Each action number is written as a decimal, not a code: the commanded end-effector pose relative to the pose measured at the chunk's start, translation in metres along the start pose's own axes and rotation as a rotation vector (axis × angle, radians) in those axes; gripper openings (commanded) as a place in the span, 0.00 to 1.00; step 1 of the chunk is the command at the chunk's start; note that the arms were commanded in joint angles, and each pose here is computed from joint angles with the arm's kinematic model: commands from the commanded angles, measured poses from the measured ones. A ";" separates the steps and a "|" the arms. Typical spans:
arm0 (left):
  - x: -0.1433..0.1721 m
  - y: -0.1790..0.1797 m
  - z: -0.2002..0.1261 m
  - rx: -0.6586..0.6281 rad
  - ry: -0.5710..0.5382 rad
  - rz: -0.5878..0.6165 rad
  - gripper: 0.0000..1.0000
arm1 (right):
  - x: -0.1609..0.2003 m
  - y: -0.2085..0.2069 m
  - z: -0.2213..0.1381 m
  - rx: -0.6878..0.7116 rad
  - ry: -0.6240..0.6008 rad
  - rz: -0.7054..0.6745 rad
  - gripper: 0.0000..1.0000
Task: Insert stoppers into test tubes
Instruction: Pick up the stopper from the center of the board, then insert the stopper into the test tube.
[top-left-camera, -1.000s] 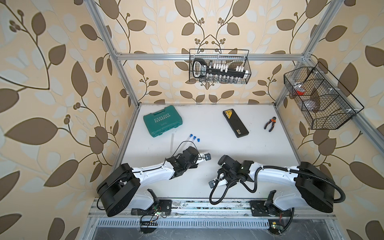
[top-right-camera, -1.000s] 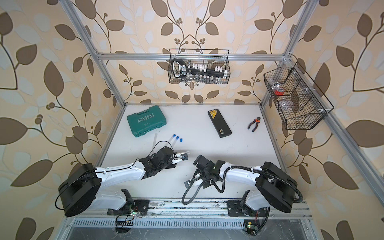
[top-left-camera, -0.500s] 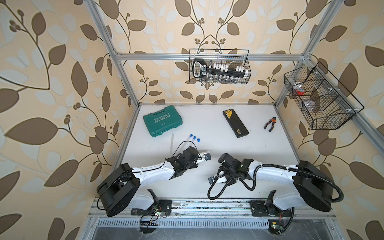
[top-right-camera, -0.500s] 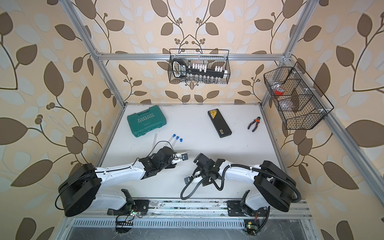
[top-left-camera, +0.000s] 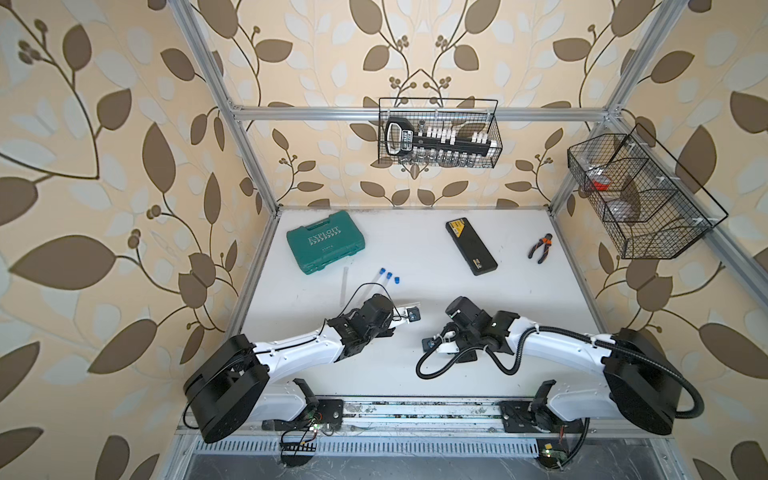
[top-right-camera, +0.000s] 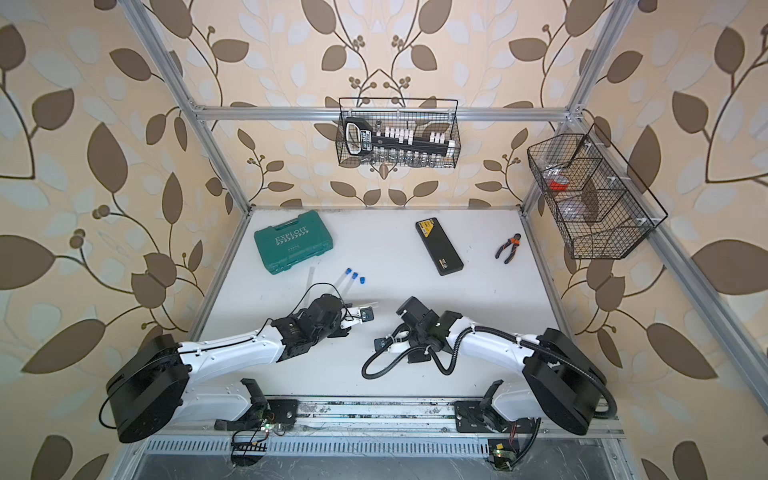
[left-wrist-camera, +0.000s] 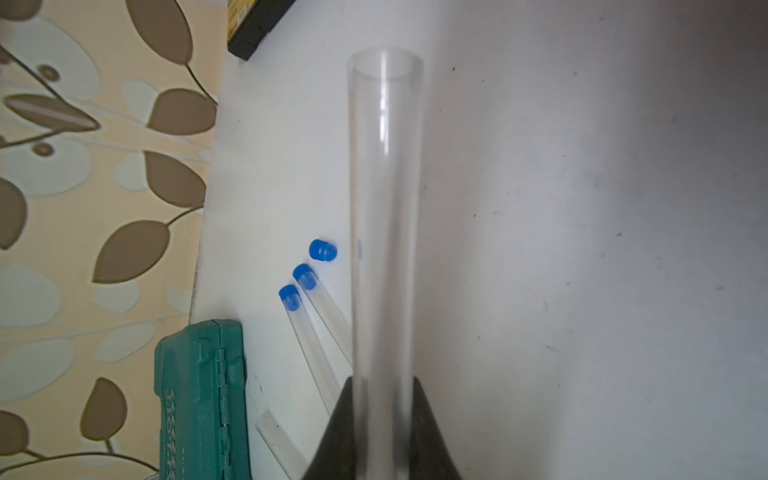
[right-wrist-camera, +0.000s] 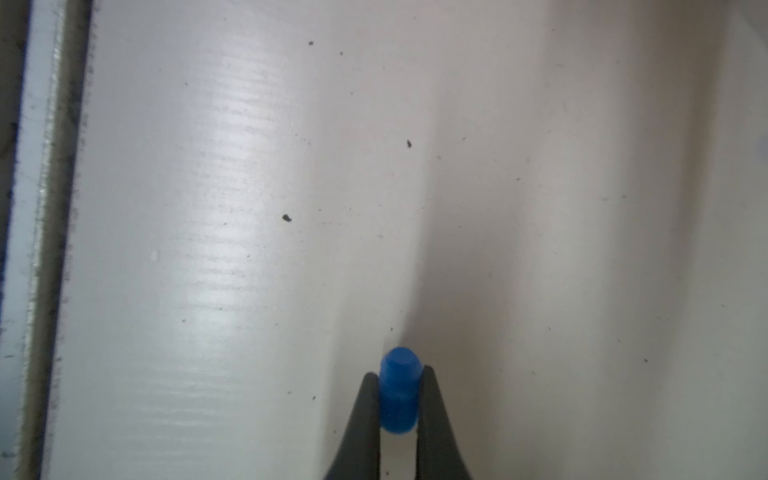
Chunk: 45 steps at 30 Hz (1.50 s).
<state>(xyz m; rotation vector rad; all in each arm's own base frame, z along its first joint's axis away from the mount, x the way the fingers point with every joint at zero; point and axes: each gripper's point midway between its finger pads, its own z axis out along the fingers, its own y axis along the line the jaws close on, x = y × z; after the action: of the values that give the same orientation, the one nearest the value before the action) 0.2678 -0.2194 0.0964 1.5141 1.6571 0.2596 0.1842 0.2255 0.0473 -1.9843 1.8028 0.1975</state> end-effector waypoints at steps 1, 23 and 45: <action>-0.017 -0.001 -0.014 0.013 -0.111 0.080 0.00 | -0.005 0.008 -0.018 -0.059 -0.051 0.089 0.06; -0.039 -0.035 -0.011 -0.054 -0.183 0.430 0.00 | -0.051 -0.006 -0.057 -0.202 -0.205 0.296 0.04; -0.048 -0.032 -0.020 -0.086 -0.240 0.419 0.00 | -0.051 -0.021 -0.045 -0.178 -0.166 0.316 0.05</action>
<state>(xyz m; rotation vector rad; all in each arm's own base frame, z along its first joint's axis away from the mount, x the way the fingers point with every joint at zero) 0.2278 -0.2579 0.0951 1.7877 1.1601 0.3524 0.1826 0.2497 0.1050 -1.7347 2.0490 0.6258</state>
